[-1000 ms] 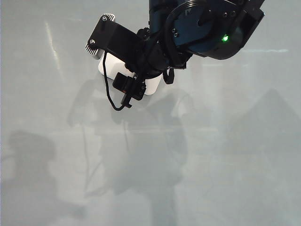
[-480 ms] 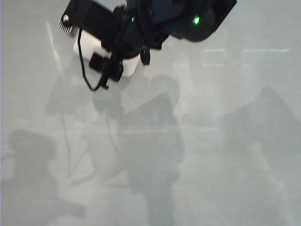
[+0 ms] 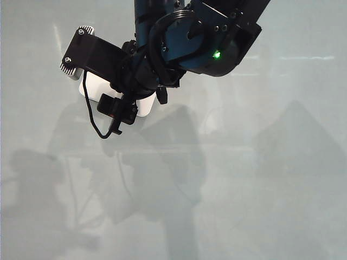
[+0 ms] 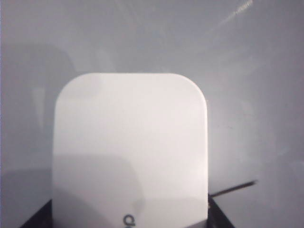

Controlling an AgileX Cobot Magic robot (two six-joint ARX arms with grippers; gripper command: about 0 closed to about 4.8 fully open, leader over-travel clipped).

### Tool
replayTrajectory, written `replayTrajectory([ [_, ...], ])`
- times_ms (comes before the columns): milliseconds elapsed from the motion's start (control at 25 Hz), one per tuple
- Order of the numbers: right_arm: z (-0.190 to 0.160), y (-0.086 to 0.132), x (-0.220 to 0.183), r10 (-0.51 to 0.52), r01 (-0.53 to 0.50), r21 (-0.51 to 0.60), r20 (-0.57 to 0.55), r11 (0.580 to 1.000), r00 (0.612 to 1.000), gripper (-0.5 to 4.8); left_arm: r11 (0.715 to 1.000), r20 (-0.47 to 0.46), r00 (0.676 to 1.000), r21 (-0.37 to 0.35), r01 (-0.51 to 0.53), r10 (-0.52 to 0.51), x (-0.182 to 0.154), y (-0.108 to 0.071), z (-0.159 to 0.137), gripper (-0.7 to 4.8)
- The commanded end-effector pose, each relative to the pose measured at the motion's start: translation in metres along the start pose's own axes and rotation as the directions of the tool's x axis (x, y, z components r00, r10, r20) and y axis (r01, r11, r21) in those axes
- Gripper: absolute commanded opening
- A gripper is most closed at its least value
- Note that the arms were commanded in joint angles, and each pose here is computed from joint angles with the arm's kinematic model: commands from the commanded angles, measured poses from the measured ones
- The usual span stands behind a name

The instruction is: Grab the whiteboard eraser that is attached to the surface of the whiteboard and use it to clean the writing on the whiteboard.

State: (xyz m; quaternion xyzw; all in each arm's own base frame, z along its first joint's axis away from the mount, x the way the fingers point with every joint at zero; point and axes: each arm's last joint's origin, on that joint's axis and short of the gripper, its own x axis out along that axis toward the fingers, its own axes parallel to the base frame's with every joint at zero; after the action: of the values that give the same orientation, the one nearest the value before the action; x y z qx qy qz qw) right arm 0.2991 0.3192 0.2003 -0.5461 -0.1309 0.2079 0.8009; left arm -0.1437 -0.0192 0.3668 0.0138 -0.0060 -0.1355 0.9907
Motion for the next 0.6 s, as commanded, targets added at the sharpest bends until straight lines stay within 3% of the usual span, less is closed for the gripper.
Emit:
replayTrajectory([
  [40,0.004,-0.023,-0.002,-0.130,0.129,-0.064,-0.008,0.990,0.992,1.52,1.000,0.007,1.000,0.003,0.002,-0.002,-0.001,0.000,0.001,-0.05],
  [320,0.015,-0.055,-0.012,-0.178,0.180,-0.054,0.039,0.982,0.983,1.51,1.000,0.007,1.000,0.003,0.002,-0.002,-0.001,0.000,0.001,-0.05],
  [600,0.014,-0.045,-0.004,-0.009,0.010,-0.089,0.004,0.996,1.000,1.51,1.000,0.007,1.000,0.003,0.002,-0.002,-0.001,0.000,0.001,-0.05],
])
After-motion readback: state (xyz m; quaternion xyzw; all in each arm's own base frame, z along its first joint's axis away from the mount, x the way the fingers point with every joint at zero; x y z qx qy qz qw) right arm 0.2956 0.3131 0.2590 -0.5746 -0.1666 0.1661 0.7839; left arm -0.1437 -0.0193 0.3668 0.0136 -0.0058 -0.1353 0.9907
